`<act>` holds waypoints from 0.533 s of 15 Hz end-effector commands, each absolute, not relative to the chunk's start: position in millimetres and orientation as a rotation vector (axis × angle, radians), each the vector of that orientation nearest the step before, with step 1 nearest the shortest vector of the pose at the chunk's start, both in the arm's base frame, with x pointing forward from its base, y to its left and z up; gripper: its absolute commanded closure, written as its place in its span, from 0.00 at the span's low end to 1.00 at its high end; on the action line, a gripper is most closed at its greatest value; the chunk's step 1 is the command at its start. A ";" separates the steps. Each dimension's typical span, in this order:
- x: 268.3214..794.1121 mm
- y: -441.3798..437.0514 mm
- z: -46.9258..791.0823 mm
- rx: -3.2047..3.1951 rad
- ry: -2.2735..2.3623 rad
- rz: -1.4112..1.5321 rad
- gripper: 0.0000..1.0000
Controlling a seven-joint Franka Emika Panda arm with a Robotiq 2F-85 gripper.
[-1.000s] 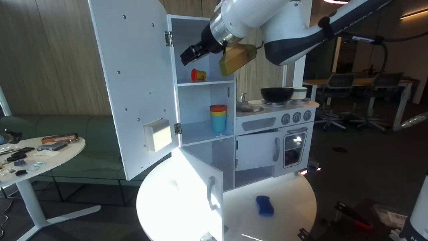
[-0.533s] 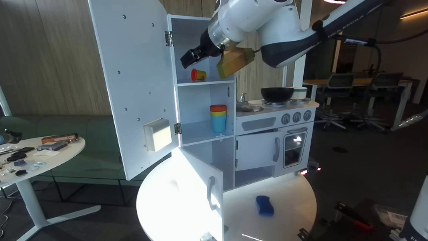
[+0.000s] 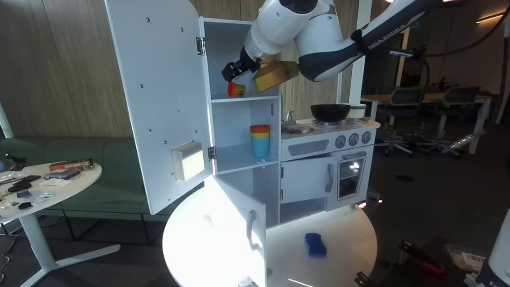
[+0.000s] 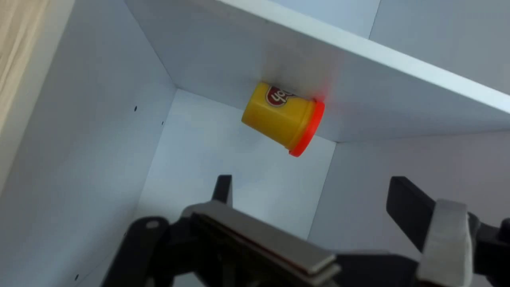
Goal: Close the bottom cabinet door on the right then move the yellow container to the bottom shelf.
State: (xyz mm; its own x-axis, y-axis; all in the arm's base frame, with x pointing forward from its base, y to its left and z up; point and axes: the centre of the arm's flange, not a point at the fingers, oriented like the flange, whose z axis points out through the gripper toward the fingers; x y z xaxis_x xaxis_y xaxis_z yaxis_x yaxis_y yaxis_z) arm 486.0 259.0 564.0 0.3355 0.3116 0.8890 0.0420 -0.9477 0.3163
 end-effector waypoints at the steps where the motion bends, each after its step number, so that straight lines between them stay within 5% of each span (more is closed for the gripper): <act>1: 518.4 271.1 585.6 2.377 0.204 1.680 0.00; 8: 552.7 264.4 568.8 2.491 0.020 1.584 0.00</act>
State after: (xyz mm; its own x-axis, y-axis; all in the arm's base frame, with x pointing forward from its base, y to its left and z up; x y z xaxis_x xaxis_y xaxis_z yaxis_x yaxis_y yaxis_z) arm 532.9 258.7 561.0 0.4202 0.1591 0.8934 -0.0642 -0.9768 0.2042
